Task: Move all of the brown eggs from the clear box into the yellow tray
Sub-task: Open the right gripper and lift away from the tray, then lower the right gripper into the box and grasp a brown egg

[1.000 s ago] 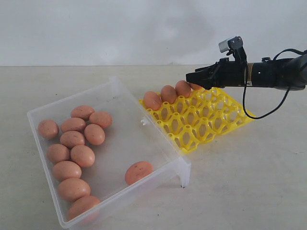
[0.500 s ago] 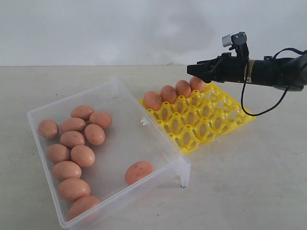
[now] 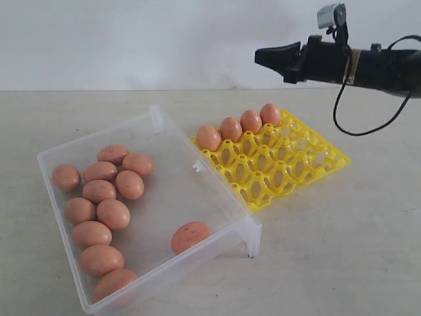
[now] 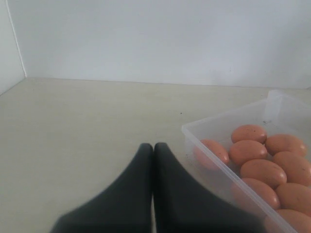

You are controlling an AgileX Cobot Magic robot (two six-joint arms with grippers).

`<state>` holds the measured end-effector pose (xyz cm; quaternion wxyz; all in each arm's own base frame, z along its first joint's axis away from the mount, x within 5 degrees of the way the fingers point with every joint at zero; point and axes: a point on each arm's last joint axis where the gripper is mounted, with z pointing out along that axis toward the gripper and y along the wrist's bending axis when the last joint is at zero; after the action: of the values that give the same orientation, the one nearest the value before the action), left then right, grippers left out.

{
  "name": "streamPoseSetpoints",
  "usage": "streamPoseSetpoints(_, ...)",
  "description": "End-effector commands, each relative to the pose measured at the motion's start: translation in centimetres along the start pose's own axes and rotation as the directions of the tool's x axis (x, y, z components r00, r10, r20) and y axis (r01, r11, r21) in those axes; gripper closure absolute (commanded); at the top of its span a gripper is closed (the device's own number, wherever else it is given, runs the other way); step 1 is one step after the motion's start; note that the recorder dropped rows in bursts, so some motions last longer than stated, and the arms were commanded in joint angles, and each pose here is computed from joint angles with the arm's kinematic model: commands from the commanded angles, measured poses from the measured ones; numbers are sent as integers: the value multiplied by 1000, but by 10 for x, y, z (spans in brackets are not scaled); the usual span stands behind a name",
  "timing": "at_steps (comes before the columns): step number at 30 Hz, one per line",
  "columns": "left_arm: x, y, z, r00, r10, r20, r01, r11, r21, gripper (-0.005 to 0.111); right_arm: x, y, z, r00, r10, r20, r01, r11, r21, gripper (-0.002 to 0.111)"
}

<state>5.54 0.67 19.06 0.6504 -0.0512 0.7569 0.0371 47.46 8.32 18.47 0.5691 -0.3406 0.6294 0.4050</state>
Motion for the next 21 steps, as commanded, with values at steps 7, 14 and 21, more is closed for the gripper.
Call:
streamPoseSetpoints(7,-2,0,-1,1000,-4,7,4,1000,5,111,-56,105,69,918,-270,-292,211,953,-217,108)
streamPoseSetpoints(14,-2,0,-1,1000,-4,7,4,1000,5,111,-24,178,148,877,-157,-454,281,934,220,109)
streamPoseSetpoints(21,-2,0,-1,1000,-4,7,4,1000,5,111,-9,238,155,739,-175,-650,581,654,485,109)
